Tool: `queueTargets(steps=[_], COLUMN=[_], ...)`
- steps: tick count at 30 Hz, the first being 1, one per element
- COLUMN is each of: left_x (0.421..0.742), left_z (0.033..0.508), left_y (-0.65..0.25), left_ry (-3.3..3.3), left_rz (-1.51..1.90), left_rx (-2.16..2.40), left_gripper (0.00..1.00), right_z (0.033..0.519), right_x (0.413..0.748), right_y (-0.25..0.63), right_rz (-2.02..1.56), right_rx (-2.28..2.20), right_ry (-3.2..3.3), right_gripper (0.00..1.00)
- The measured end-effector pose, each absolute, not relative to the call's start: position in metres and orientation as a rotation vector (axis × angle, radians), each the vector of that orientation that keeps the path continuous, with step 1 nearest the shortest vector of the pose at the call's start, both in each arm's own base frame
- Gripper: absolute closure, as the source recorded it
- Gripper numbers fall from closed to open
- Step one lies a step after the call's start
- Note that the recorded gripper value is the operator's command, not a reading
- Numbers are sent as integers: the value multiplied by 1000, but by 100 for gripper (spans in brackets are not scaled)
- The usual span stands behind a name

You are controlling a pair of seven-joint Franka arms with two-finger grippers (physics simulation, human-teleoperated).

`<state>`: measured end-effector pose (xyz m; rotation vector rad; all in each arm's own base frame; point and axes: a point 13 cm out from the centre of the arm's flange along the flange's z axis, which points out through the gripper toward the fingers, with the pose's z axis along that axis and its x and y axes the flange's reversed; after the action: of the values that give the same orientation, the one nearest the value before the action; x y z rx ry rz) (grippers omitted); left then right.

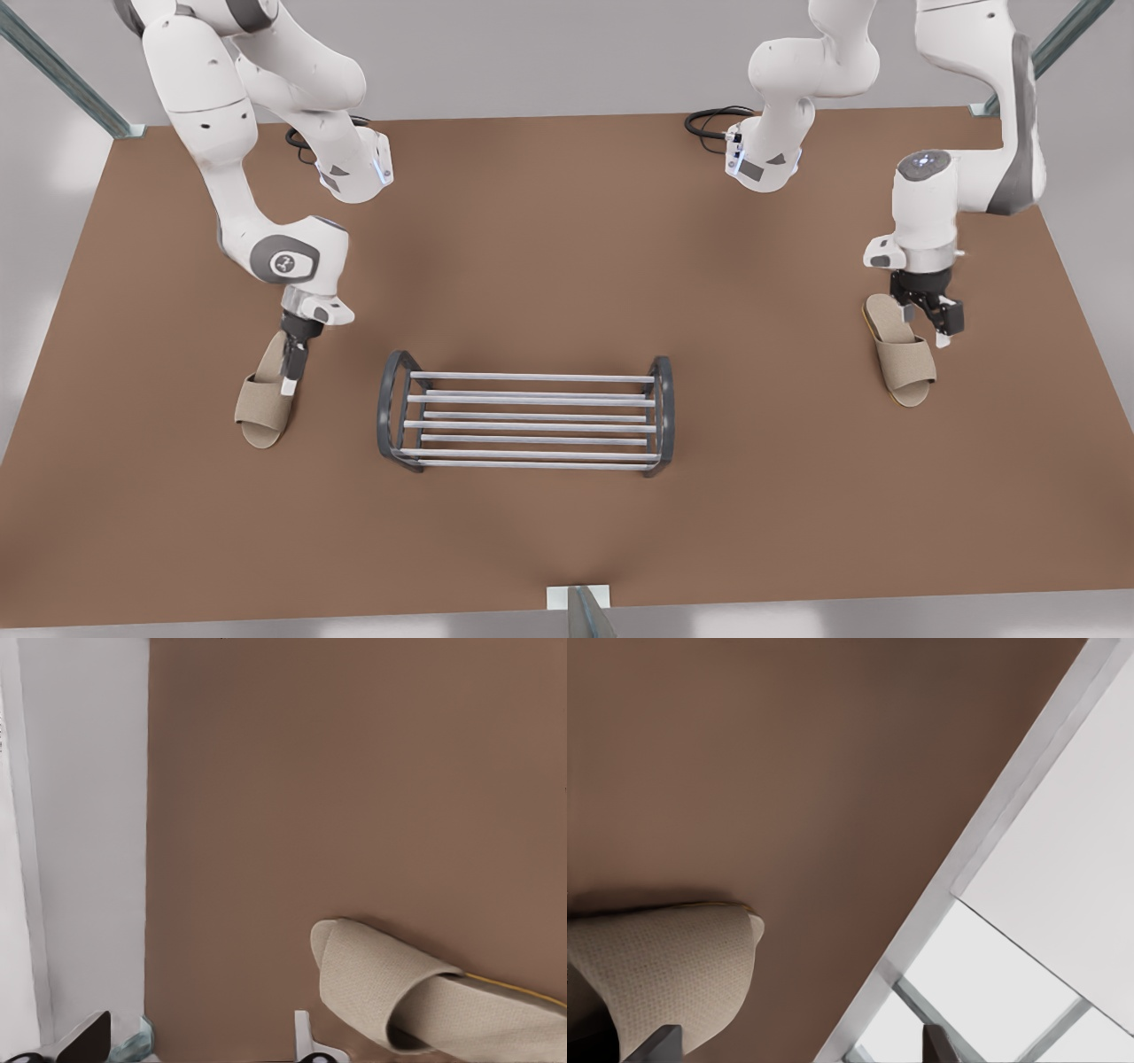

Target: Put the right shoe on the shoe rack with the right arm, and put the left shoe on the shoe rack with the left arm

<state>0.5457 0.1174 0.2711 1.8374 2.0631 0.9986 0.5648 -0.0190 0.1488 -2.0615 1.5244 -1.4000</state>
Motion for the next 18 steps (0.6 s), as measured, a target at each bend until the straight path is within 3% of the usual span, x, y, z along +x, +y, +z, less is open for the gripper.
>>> queueTargets(steps=[3, 6, 11, 18], left_x=[531, 511, 473, 459], left_z=[250, 224, 184, 167], left_y=[120, 139, 163, 173], left_ry=[1597, 1515, 1836, 2089], left_rz=[1317, 1374, 1202, 1045], left_rx=[2302, 2351, 2035, 1628], left_gripper=[0, 0, 0, 0], right_z=[140, 136, 113, 96], right_x=[548, 539, 522, 520], right_y=[-24, -32, -51, -63], right_rz=[-1338, -1289, -1223, -1185], right_rx=[-2020, -1944, -1835, -1698], right_ry=[1542, 1604, 1719, 1791], right_gripper=[0, 0, 0, 0])
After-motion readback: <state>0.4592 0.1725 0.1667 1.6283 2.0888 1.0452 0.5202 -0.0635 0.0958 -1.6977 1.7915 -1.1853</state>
